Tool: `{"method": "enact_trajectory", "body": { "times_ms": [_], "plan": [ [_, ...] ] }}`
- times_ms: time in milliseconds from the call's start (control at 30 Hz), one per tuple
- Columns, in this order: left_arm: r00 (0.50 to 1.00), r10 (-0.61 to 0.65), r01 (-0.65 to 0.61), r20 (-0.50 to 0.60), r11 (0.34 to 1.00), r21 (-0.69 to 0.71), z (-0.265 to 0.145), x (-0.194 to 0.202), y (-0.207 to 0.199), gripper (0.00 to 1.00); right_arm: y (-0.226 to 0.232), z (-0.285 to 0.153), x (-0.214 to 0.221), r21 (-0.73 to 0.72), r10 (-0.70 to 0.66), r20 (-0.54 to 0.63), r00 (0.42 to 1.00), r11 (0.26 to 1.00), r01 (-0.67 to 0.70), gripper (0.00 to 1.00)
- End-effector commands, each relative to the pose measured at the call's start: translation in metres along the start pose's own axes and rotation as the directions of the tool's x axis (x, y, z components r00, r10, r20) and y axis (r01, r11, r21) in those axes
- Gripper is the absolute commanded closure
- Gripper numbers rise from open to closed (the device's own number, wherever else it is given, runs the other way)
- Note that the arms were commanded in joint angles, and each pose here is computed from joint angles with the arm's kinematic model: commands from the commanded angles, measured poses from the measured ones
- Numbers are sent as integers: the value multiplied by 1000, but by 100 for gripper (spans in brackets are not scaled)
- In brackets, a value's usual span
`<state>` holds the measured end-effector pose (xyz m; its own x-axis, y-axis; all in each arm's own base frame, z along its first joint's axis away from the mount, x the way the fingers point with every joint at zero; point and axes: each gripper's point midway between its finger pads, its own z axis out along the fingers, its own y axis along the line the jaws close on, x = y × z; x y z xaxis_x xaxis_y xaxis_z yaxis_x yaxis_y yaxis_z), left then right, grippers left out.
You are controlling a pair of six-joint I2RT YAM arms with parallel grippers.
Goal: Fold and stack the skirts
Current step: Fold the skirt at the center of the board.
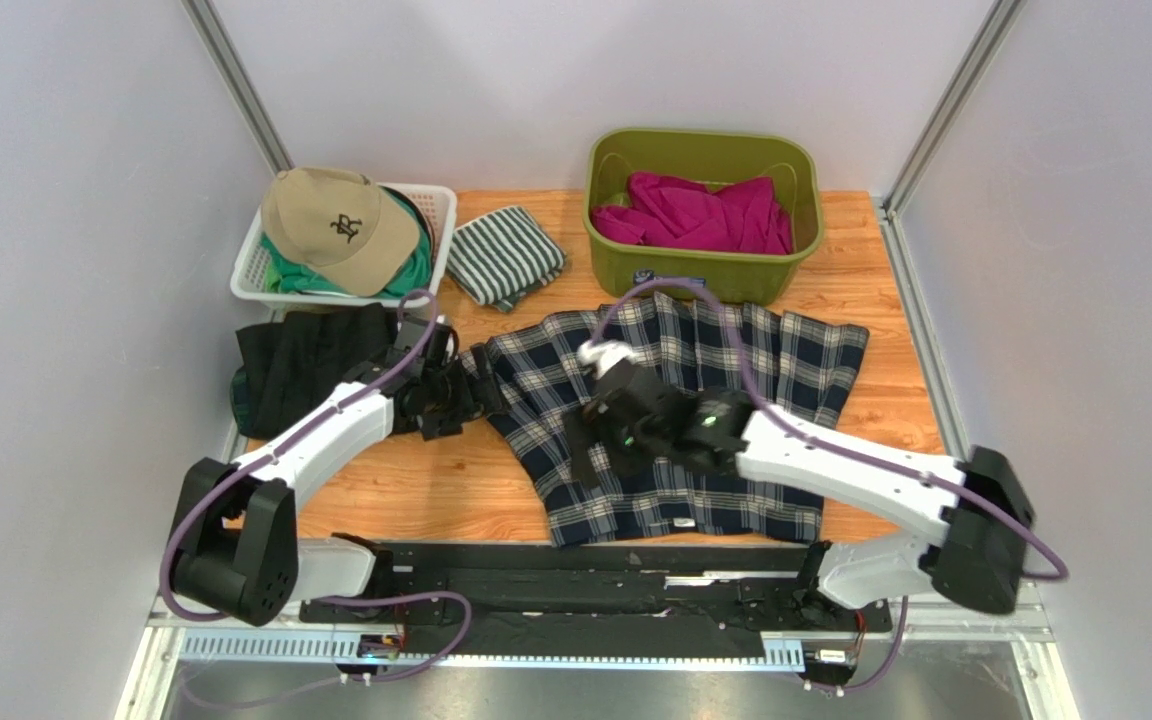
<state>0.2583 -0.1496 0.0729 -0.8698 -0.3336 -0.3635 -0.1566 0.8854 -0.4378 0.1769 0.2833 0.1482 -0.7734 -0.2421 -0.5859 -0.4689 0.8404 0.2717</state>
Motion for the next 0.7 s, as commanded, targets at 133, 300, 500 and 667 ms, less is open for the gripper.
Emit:
{"method": "enact_trajectory", "body": {
  "times_ms": [133, 300, 500, 667],
  "plan": [
    [994, -104, 102, 36, 992, 69, 22, -14, -1, 3, 86, 46, 52, -45, -298, -119, 947, 955, 295, 16],
    [994, -105, 105, -9, 994, -9, 45, -12, 11, 16, 85, 69, 67, 14, -321, -191, 928, 944, 329, 19],
    [992, -122, 120, -32, 991, -50, 59, -7, 21, 31, 73, 97, 89, 54, -326, -253, 911, 935, 349, 25],
    [991, -127, 124, -47, 990, -73, 67, -11, 21, 60, 57, 109, 107, 103, -329, -319, 889, 920, 377, 33]
  ]
}}
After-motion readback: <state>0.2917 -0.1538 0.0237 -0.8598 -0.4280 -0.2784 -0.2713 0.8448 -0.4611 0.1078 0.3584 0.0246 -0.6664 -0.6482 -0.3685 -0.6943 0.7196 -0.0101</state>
